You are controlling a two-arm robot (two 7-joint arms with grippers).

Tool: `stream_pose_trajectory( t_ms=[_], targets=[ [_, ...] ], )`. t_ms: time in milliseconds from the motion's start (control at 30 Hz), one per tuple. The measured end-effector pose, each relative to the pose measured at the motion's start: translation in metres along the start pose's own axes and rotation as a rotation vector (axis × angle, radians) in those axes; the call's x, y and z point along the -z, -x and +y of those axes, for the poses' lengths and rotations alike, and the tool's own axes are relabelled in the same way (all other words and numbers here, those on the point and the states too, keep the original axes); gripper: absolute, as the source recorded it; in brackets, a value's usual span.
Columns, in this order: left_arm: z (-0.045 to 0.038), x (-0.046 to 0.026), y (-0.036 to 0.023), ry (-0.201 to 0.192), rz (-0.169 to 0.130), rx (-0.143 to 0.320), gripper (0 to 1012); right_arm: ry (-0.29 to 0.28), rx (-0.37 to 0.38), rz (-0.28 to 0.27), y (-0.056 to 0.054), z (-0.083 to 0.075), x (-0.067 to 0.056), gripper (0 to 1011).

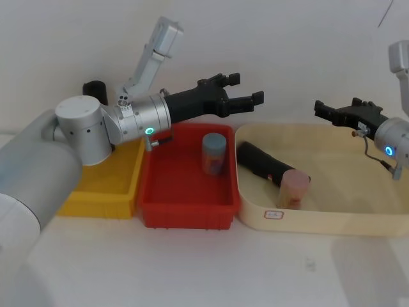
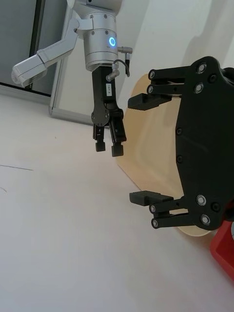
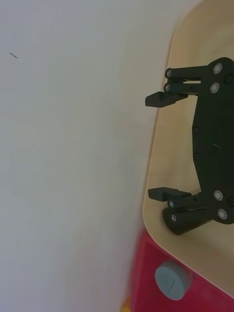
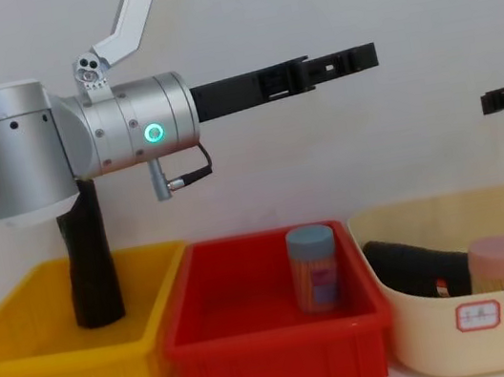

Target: Pick up the garbage bag with the one hand and transfer it to the other hand.

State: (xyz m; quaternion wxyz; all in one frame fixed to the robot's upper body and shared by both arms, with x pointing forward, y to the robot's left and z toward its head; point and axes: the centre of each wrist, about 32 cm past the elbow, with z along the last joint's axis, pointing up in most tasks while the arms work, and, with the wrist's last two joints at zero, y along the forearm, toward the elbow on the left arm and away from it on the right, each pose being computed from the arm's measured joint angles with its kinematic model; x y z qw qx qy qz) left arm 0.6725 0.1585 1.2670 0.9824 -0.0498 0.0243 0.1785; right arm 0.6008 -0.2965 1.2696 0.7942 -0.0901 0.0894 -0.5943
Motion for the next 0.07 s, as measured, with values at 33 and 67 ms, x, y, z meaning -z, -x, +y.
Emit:
stream_pose_trajectory(
  t_ms=[33, 67],
  targets=[
    [0.0, 0.0, 0.0, 0.0, 0.0, 0.0, 1001, 0.0, 0.0, 0.0, -0.0001, 0.0, 0.0, 1000],
    [0.0, 0.0, 0.0, 0.0, 0.0, 0.0, 1002, 0.0, 0.0, 0.0, -0.0002, 0.0, 0.0, 999]
  ],
)
